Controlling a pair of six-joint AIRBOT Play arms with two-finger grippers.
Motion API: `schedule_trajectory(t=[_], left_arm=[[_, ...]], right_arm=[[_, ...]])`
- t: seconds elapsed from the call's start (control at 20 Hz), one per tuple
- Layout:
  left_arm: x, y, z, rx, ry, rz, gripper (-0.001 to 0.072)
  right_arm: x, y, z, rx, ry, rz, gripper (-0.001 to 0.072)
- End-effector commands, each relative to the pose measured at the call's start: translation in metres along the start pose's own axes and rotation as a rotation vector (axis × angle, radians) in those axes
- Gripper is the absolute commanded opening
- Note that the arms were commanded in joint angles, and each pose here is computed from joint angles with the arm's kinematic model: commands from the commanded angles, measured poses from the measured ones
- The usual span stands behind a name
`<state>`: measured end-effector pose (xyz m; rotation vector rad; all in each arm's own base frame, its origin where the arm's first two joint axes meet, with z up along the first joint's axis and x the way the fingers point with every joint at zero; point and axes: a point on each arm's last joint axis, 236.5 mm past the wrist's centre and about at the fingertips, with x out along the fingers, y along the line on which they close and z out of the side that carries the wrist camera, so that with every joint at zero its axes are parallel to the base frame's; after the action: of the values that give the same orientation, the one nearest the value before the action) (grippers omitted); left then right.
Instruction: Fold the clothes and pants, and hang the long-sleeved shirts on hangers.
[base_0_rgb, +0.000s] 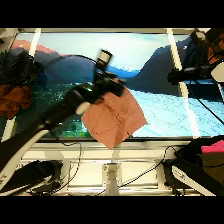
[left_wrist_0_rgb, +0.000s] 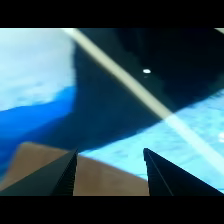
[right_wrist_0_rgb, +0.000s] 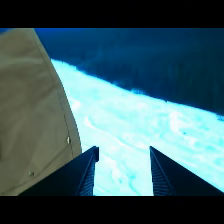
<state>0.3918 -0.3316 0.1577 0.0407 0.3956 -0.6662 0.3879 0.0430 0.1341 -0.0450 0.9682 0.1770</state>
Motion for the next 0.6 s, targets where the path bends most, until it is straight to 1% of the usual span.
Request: schedule_trajectory(t=[0.0, 0.1, 0.2, 0.35, 0.4, 0.45, 0.5, 0.55], left_arm=[[-0.047, 0.097, -0.004, -0.085, 0.099, 0.201, 0.0478], [-0.074, 0.138, -0.001, -0.129, 0.106, 0.291, 0.0477], [-0.09, 0.159, 0.001, -0.153, 0.102, 0.341, 0.0477], [-0.094, 0.165, 0.0, -0.16, 0.104, 0.355, 0.0478], [-0.093, 0.164, 0.0, -0.161, 0.103, 0.354, 0.0477], [-0.093, 0.163, 0.0, -0.159, 0.104, 0.351, 0.0477], [-0.093, 0.163, 0.0, -0.16, 0.104, 0.351, 0.0477], [-0.093, 0.163, 0.0, -0.159, 0.104, 0.351, 0.0477]], right_arm=[[0.014, 0.003, -0.05, 0.014, 0.169, 0.016, 0.0383], [0.026, 0.005, -0.081, 0.054, 0.227, 0.021, 0.0383], [0.039, 0.016, -0.108, 0.138, 0.234, 0.054, 0.0384], [0.065, 0.042, -0.146, 0.391, 0.229, 0.136, 0.0388], [0.075, 0.049, -0.165, 0.474, 0.261, 0.155, 0.0479], [0.084, 0.056, -0.185, 0.548, 0.304, 0.17, 0.0643], [0.09, 0.062, -0.201, 0.609, 0.338, 0.178, 0.0701], [0.096, 0.067, -0.214, 0.657, 0.359, 0.186, 0.0679]])
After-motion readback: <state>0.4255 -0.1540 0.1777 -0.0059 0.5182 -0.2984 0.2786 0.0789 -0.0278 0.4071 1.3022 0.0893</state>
